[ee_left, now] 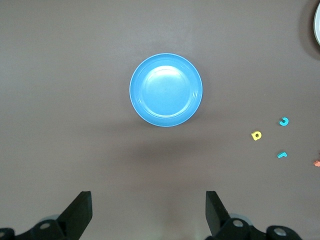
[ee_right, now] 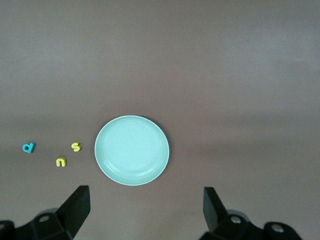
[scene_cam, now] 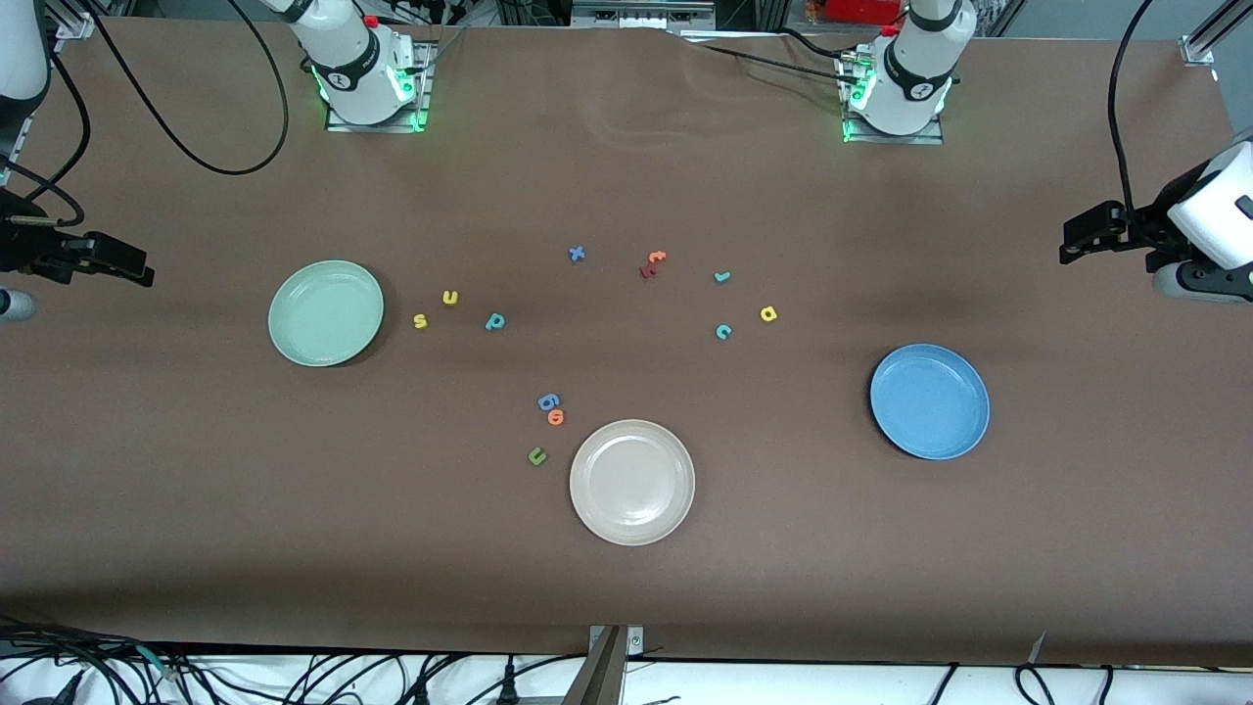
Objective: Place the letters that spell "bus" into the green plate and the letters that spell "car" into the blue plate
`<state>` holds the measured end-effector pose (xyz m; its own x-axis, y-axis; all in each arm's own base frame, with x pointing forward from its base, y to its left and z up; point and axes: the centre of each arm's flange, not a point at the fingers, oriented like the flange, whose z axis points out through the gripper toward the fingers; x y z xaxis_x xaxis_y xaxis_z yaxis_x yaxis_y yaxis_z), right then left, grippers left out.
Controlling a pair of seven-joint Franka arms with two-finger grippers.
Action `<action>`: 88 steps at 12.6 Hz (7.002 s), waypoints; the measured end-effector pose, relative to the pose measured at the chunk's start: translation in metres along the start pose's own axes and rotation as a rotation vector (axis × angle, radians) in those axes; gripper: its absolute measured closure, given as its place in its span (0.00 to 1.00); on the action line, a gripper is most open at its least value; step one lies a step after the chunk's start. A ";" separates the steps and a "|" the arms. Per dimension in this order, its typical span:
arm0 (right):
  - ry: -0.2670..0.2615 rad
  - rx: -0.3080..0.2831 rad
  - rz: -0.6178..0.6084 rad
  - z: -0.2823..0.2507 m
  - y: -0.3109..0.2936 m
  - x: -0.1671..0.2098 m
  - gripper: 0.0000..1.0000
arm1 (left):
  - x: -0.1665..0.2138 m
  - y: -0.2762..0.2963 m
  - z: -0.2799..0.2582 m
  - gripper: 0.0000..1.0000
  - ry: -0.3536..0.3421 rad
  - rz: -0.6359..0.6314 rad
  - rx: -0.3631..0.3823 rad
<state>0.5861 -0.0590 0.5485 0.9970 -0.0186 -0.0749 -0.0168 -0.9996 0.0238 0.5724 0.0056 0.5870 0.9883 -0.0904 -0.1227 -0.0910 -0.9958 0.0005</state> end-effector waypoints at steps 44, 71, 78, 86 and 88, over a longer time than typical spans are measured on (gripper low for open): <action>0.014 -0.001 0.004 -0.007 0.001 0.001 0.00 | 0.002 0.002 0.007 0.00 -0.014 0.004 0.000; 0.015 -0.001 0.004 -0.007 0.001 0.001 0.00 | 0.001 0.003 0.007 0.00 -0.018 0.005 -0.001; 0.042 -0.003 0.005 -0.020 0.001 0.002 0.00 | 0.001 0.003 0.007 0.00 -0.021 0.005 -0.001; 0.041 -0.003 0.005 -0.020 0.001 0.002 0.00 | 0.001 0.003 0.007 0.00 -0.021 0.005 -0.001; 0.041 -0.003 0.005 -0.020 0.001 0.002 0.00 | 0.001 0.003 0.007 0.00 -0.021 0.005 -0.001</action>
<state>0.5893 -0.0598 0.5684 0.9992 -0.0224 -0.0338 -0.0215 -0.9994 0.0275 0.5723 0.0028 0.5798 0.9851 -0.0948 -0.1437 -0.0955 -0.9954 0.0021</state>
